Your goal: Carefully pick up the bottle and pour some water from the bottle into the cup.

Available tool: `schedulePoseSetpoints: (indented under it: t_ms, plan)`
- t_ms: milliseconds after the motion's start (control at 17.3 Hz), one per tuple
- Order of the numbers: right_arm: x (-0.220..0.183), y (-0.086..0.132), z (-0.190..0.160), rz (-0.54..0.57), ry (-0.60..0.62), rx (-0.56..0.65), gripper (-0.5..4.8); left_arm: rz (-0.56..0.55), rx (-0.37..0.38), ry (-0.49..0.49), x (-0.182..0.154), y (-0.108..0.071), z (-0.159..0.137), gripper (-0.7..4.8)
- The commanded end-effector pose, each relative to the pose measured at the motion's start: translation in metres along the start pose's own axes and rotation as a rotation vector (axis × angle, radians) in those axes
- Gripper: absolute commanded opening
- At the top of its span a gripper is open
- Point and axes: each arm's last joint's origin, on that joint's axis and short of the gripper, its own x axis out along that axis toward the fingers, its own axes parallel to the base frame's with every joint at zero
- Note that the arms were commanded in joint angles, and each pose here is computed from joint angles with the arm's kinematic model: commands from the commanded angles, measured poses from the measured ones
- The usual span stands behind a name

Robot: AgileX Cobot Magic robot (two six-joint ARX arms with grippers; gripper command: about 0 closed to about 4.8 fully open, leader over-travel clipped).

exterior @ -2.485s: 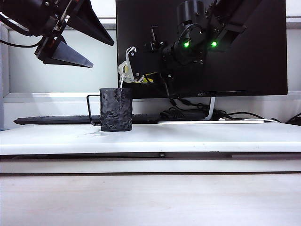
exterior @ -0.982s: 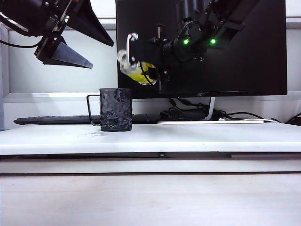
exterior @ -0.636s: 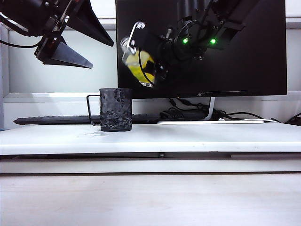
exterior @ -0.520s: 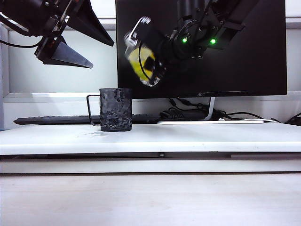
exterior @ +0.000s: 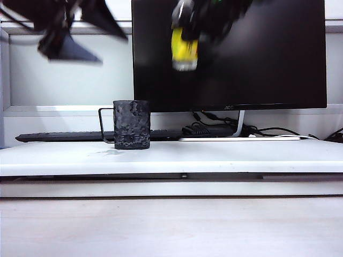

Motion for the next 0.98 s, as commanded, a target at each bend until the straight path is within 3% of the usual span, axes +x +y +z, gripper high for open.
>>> schedulePoseSetpoints:
  t_ms: [58, 173, 231, 404, 462, 578, 751, 867, 982]
  plan:
    - [-0.032, -0.013, 0.045, -0.003, -0.057, 0.161, 1.03, 0.02, 0.057, -0.137, -0.021, -0.013, 0.021, 4.79]
    - [-0.059, -0.021, 0.067, -0.013, -0.033, 0.166, 1.03, 0.07, 0.092, -0.212, -0.041, -0.024, 0.032, 4.79]
    - [-0.086, -0.029, 0.082, -0.071, 0.028, 0.16, 1.03, 0.123, 0.11, -0.272, -0.061, -0.034, 0.04, 4.76]
    - [-0.15, -0.045, 0.116, -0.17, 0.072, 0.12, 1.03, 0.17, 0.178, -0.416, -0.107, -0.062, 0.052, 0.33]
    - [-0.175, -0.051, 0.128, -0.185, 0.05, 0.12, 1.03, 0.17, 0.198, -0.46, -0.123, -0.071, 0.054, -0.06]
    - [-0.21, -0.057, 0.141, -0.203, 0.036, 0.12, 1.03, 0.187, 0.207, -0.49, -0.144, -0.083, 0.052, -0.06]
    - [-0.255, -0.06, 0.132, -0.235, 0.206, 0.095, 1.03, 0.289, 0.163, -0.418, -0.168, -0.094, 0.035, -0.06]
    - [-0.267, -0.055, 0.107, -0.225, 0.281, 0.11, 1.02, 0.347, 0.197, -0.35, -0.179, -0.099, 0.022, -0.06]
    - [-0.266, -0.043, 0.06, -0.219, 0.264, 0.147, 0.7, 0.371, 0.24, -0.371, -0.186, -0.102, 0.007, -0.06]
